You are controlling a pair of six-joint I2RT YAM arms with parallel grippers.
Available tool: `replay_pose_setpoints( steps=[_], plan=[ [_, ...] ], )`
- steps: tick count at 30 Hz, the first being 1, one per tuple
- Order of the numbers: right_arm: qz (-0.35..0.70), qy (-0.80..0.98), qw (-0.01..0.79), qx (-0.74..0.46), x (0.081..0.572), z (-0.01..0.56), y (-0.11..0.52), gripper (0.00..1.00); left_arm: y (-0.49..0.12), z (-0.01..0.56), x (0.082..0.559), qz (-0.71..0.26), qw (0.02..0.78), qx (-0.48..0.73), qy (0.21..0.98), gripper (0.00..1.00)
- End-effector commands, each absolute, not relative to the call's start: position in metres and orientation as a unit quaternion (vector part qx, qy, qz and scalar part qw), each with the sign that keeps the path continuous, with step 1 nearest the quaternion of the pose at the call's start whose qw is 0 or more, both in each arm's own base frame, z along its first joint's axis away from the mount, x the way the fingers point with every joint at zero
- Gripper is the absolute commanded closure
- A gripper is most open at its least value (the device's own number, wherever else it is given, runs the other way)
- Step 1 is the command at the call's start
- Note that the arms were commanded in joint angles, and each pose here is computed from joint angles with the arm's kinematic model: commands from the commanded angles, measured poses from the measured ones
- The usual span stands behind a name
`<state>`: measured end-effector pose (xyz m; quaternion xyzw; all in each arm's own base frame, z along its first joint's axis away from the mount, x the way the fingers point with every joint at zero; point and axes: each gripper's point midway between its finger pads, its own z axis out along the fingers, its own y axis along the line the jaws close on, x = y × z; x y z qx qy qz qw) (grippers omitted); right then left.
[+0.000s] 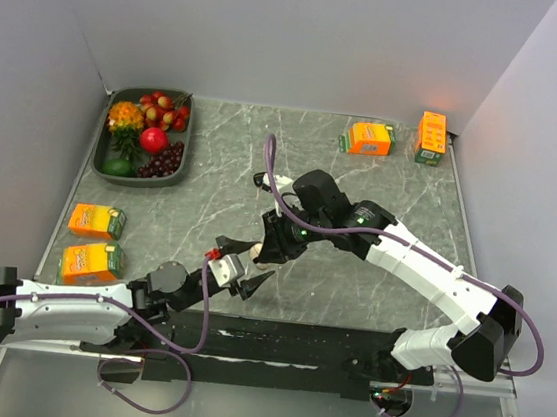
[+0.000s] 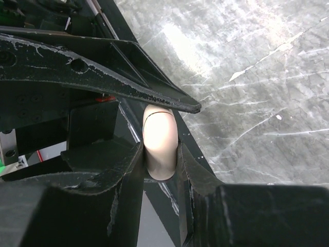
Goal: Insert the wireless bluetooth earbuds into the charging case
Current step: Open the charging case.
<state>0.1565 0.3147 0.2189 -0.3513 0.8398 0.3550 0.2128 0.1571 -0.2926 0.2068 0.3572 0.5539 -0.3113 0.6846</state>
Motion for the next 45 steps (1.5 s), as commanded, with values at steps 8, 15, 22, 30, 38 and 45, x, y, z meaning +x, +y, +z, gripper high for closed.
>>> replay_pose_setpoints(
  steps=[8,15,22,30,38,45],
  plan=[
    [0.369,0.827,0.250,-0.343,0.162,0.239,0.315,1.00,-0.303,0.231,0.152,-0.337,0.691,0.354,0.532,0.59],
    [0.371,0.826,0.254,-0.341,0.163,0.242,0.315,1.00,-0.303,0.228,0.154,-0.331,0.688,0.356,0.538,0.92],
    [0.351,0.835,0.295,-0.304,0.177,0.260,0.308,0.45,-0.303,0.224,0.153,-0.324,0.688,0.368,0.536,0.99],
    [0.290,0.847,0.345,-0.282,0.196,0.274,0.288,0.37,-0.301,0.224,0.156,-0.316,0.691,0.365,0.539,0.99],
    [0.257,0.848,0.342,-0.312,0.189,0.266,0.296,0.39,-0.302,0.227,0.158,-0.311,0.695,0.362,0.538,0.99],
    [0.243,0.845,0.339,-0.334,0.180,0.260,0.302,0.38,-0.303,0.226,0.160,-0.309,0.693,0.362,0.541,0.99]
  ],
)
